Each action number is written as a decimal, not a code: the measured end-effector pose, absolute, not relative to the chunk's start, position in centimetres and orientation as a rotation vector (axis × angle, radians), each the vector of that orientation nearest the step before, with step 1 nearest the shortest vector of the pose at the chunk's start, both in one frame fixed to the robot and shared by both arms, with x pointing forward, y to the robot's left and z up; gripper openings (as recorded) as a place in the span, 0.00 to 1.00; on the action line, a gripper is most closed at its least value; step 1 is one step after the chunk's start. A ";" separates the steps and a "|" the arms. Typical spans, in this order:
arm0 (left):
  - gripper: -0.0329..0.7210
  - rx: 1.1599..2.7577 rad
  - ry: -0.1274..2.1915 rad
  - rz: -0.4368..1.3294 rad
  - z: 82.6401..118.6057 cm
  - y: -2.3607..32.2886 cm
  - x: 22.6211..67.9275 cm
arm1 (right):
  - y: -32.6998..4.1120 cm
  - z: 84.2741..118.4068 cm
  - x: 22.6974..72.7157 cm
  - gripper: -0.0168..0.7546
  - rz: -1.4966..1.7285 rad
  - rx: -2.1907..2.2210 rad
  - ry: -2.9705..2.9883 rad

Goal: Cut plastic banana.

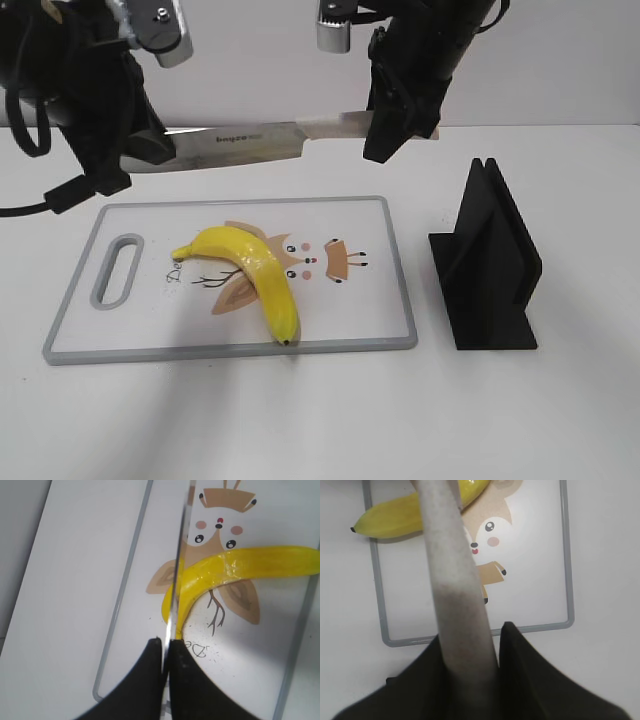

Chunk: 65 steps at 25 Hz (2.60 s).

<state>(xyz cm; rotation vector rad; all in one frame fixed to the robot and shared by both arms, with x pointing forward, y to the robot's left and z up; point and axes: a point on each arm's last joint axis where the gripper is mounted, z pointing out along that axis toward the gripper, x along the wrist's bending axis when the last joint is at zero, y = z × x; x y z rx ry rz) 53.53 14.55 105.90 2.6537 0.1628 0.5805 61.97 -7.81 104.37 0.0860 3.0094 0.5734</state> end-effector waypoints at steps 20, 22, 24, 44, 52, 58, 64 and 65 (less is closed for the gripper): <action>0.88 2.406 0.254 0.903 109.9 15.0 54.0 | -7.5 104.6 61.9 0.24 0.635 0.199 3.013; 0.87 2.345 0.345 0.929 110.9 15.7 53.9 | -7.6 105.1 61.8 0.24 0.645 0.237 3.004; 0.87 2.287 0.471 0.924 111.7 16.8 53.8 | -7.8 105.9 61.5 0.24 0.652 0.308 2.987; 0.79 2.180 1.721 0.427 114.4 26.8 50.3 | -9.0 109.8 58.8 0.24 0.778 1.445 2.765; 0.78 2.131 1.735 0.446 114.3 27.5 44.3 | -11.0 108.6 54.4 0.24 0.690 1.573 2.796; 0.78 2.086 1.702 0.500 113.4 28.1 39.2 | -13.2 108.8 51.5 0.24 0.748 1.713 2.599; 0.78 2.008 1.639 0.592 111.8 28.7 34.8 | -15.7 108.5 49.7 0.24 0.626 1.839 2.384; 0.78 2.006 1.637 0.595 111.1 28.7 34.1 | -16.0 108.3 49.4 0.24 0.609 1.858 2.363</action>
